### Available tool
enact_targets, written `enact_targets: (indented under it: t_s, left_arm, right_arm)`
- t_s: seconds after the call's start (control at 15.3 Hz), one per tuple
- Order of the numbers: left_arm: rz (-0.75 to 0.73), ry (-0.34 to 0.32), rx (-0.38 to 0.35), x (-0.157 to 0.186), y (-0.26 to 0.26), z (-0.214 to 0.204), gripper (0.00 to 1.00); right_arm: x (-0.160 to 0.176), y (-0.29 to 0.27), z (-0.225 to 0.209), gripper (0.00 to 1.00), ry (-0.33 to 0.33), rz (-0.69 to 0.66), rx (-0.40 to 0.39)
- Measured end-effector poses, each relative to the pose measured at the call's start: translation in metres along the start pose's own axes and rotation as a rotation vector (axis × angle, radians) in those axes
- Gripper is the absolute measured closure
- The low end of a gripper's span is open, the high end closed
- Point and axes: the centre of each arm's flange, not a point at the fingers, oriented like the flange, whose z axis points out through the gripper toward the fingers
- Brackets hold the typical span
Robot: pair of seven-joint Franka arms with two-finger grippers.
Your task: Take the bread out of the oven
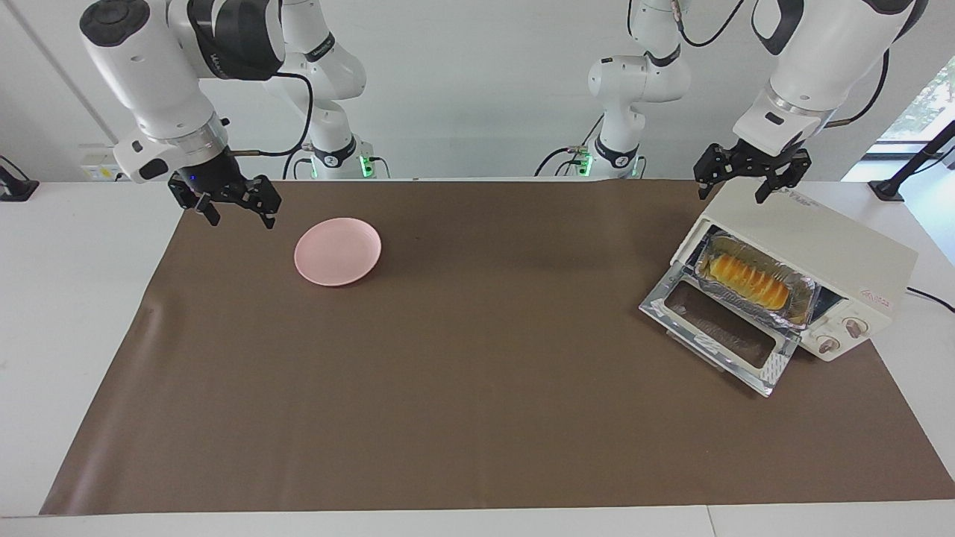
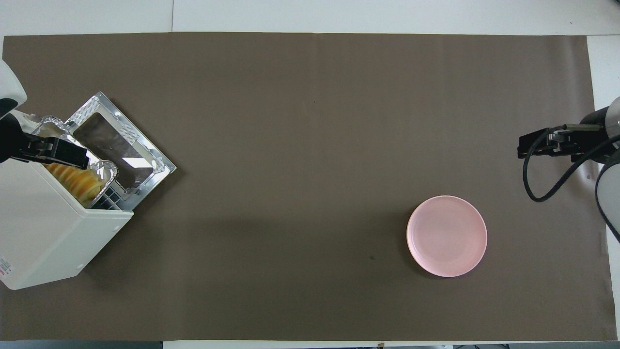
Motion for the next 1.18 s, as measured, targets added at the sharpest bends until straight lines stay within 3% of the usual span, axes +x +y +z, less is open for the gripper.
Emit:
enact_targets:
  t_s: [0.72,0.98,1.18]
  left_arm:
    - [-0.030,0.019,-0.001,0.001,-0.013,0.000,0.00]
    - [-0.189,-0.016,-0.013,0.005,-0.018,0.001,0.00]
    - [-0.350,-0.056,-0.001,0.045,-0.020,0.024,0.00]
  right_arm:
    - [0.000,0.000,0.000,0.00,0.000,0.000,0.000]
    - [0.000,0.000,0.000,0.00,0.000,0.000,0.000]
    - [0.000,0.000,0.000,0.00,0.000,0.000,0.000]
